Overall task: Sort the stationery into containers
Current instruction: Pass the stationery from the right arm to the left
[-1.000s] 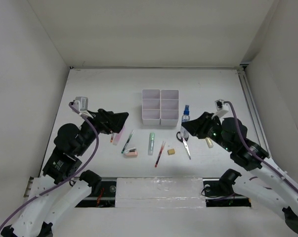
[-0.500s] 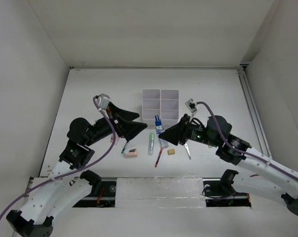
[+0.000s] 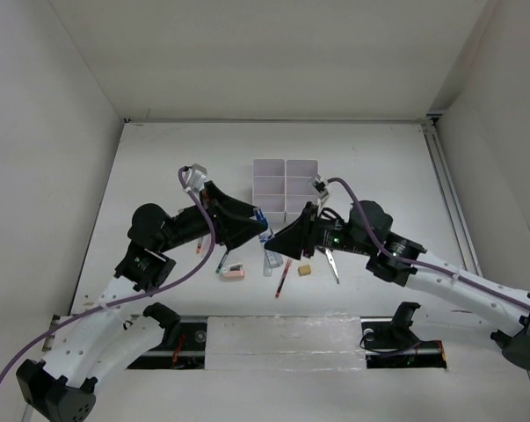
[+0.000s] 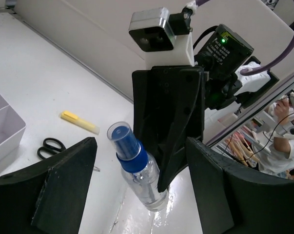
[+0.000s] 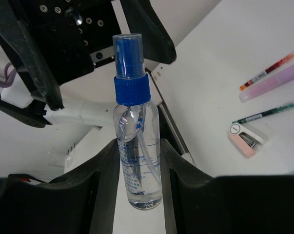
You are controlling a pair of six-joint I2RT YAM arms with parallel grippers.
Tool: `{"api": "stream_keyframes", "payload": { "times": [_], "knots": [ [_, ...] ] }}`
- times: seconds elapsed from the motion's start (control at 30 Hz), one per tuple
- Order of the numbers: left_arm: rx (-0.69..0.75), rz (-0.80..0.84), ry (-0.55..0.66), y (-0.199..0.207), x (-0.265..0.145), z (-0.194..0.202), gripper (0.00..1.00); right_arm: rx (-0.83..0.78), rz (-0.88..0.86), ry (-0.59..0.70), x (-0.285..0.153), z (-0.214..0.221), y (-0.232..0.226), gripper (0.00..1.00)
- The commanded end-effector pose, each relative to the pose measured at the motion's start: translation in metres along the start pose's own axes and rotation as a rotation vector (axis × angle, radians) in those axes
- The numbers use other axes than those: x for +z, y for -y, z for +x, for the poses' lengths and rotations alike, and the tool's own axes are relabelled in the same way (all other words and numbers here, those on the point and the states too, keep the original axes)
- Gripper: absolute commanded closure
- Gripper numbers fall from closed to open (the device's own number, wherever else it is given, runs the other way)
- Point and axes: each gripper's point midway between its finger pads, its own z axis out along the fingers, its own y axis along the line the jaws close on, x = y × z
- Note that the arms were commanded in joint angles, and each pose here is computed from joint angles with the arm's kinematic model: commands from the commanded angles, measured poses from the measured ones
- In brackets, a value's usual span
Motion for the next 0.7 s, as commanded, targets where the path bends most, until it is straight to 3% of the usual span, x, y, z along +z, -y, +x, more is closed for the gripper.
{"api": "stream_keyframes", "payload": {
  "times": [0.0,0.13,0.2,0.47,0.63,0.67],
  "knots": [
    [0.054,0.07,0.027,0.018,-0.002,-0.011,0.31,-0.079,-0.142,0.118,-0.002,-0.044,-0.048,1.0],
    [0.049,0.073,0.015,0.017,-0.001,-0.009,0.41,-0.08,-0.157,0.098,0.004,-0.044,-0.05,1.0],
    [0.037,0.064,0.004,0.013,0.001,-0.006,0.55,-0.093,-0.169,0.099,0.003,-0.046,-0.054,1.0],
    [0.056,0.074,-0.002,0.016,0.003,-0.011,0.79,-0.102,-0.196,0.1,0.007,-0.048,-0.058,1.0],
    [0.05,0.039,0.02,0.011,0.003,-0.014,1.0,-0.09,-0.196,0.085,0.009,-0.041,-0.053,1.0],
    [0.05,0.039,0.02,0.011,0.003,-0.014,1.0,-0.09,-0.196,0.085,0.009,-0.041,-0.053,1.0]
  ]
}}
